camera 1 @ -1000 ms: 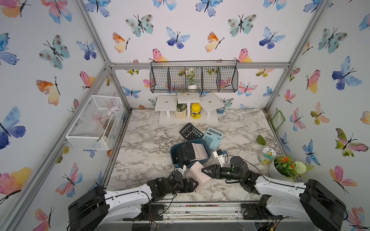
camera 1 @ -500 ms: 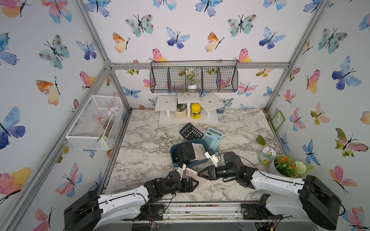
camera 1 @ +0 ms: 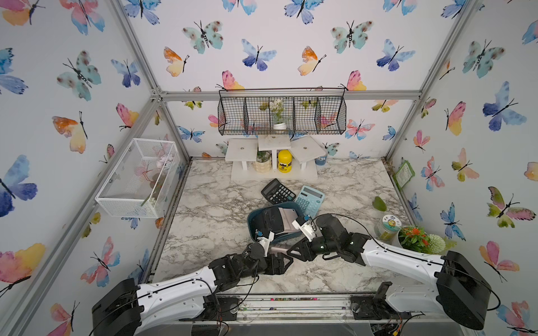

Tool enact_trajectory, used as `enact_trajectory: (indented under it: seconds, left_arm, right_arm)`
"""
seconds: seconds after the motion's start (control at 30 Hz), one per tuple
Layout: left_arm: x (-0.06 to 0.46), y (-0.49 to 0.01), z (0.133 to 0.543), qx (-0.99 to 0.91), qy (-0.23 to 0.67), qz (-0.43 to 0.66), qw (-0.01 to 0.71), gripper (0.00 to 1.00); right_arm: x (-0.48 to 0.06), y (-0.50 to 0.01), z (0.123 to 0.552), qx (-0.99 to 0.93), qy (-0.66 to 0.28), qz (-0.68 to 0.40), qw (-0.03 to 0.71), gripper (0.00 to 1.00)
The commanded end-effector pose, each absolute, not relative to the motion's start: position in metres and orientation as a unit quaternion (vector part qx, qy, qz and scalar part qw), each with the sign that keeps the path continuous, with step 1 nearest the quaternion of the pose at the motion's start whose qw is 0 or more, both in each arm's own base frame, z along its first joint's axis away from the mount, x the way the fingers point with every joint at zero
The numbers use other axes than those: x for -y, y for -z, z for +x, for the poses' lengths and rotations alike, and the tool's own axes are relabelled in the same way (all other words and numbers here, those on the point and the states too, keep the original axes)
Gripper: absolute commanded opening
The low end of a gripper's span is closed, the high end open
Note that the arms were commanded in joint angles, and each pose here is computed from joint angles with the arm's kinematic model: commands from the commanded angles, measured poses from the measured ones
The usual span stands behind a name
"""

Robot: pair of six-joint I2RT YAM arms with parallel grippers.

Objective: Put the calculator in the storage box
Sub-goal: Pick up the calculator at the center of the board.

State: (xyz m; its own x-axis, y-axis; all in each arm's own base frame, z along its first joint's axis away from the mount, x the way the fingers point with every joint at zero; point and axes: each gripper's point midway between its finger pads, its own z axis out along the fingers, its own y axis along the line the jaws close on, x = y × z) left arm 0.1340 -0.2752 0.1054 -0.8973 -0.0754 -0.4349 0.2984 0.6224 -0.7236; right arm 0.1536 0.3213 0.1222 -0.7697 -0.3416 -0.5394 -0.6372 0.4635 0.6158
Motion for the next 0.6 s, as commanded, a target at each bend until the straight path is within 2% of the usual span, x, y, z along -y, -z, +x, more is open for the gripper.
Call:
enact_trajectory:
  seconds: [0.0, 0.23, 0.3, 0.37, 0.43, 0.57]
  left_arm:
    - [0.271, -0.103, 0.142, -0.881, 0.405, 0.071, 0.233, 0.86]
    - [0.268, -0.113, 0.151, -0.877, 0.407, 0.066, 0.246, 0.86]
    - [0.269, -0.118, 0.151, -0.875, 0.41, 0.071, 0.248, 0.86]
    - [0.27, -0.126, 0.152, -0.871, 0.413, 0.081, 0.253, 0.86]
    - [0.268, -0.139, 0.153, -0.865, 0.415, 0.096, 0.265, 0.87]
    - [0.263, -0.17, 0.156, -0.85, 0.423, 0.115, 0.291, 0.99]
  right_arm:
    - [-0.295, -0.09, 0.166, -0.876, -0.331, -0.3, 0.183, 0.46]
    - [-0.29, -0.092, 0.176, -0.872, -0.302, -0.321, 0.216, 0.42]
    - [-0.288, -0.093, 0.178, -0.87, -0.294, -0.325, 0.224, 0.37]
    - [-0.29, -0.097, 0.179, -0.866, -0.297, -0.331, 0.229, 0.25]
    - [-0.294, -0.106, 0.177, -0.857, -0.309, -0.34, 0.232, 0.2]
    - [-0.298, -0.121, 0.172, -0.845, -0.326, -0.356, 0.231, 0.15]
